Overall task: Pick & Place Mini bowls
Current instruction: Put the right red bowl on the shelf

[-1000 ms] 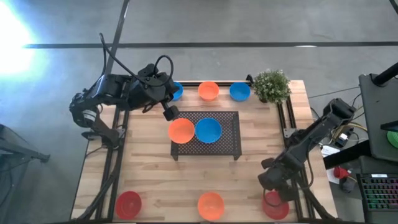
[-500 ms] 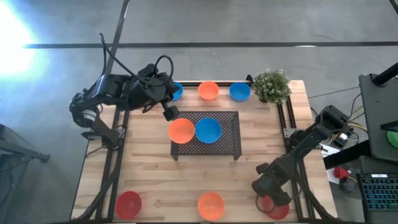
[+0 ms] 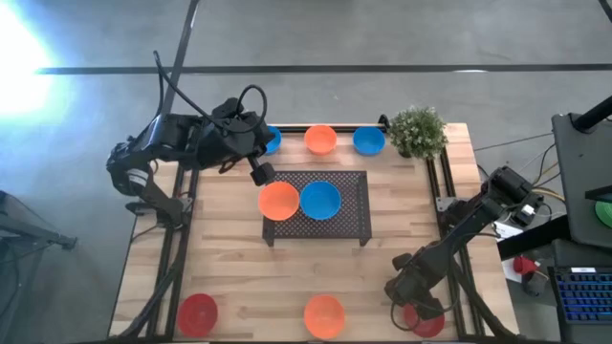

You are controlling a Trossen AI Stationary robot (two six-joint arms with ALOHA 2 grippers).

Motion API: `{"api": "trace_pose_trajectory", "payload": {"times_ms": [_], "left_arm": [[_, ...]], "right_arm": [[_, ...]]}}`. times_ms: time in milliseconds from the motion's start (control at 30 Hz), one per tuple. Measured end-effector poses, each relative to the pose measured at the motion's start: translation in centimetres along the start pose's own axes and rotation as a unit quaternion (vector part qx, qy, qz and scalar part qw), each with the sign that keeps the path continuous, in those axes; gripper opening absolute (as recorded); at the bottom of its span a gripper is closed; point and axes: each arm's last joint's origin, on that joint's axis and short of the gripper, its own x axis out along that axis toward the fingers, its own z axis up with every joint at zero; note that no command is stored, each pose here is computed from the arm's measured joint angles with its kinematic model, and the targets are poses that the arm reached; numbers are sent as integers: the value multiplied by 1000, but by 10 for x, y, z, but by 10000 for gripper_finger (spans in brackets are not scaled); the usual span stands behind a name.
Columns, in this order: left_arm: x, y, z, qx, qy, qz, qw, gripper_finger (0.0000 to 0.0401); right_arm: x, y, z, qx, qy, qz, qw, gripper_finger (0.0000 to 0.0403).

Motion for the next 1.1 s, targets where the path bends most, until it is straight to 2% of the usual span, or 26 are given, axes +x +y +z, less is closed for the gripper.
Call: {"api": "trace_pose_trajectory", "payload": {"times_ms": [67,133,400,533,633,733,900,1000,1100], "left_arm": [[0,0,0,1,0,0,1000,0],[0,0,0,3,0,0,1000,0],[0,0,0,8,0,0,1000,0],[0,0,0,15,0,0,1000,0],[0,0,0,22,0,0,1000,0],[0,0,0,23,0,0,1000,0],[0,0,0,32,0,0,999,0],[0,0,0,33,0,0,999,0],[0,0,0,33,0,0,999,0]], "right_arm": [[0,0,0,6,-1,1,1000,31],[0,0,0,18,-1,1,1000,15],[-12,1,-7,65,-5,6,998,9],[-32,3,-18,102,-16,18,994,8],[-54,6,-28,128,-50,43,990,8],[-77,5,-38,173,-97,67,978,8],[-118,-1,-53,235,-203,95,946,8],[-140,-6,-62,249,-258,96,929,8],[-159,-15,-71,290,-278,75,913,8]]}}
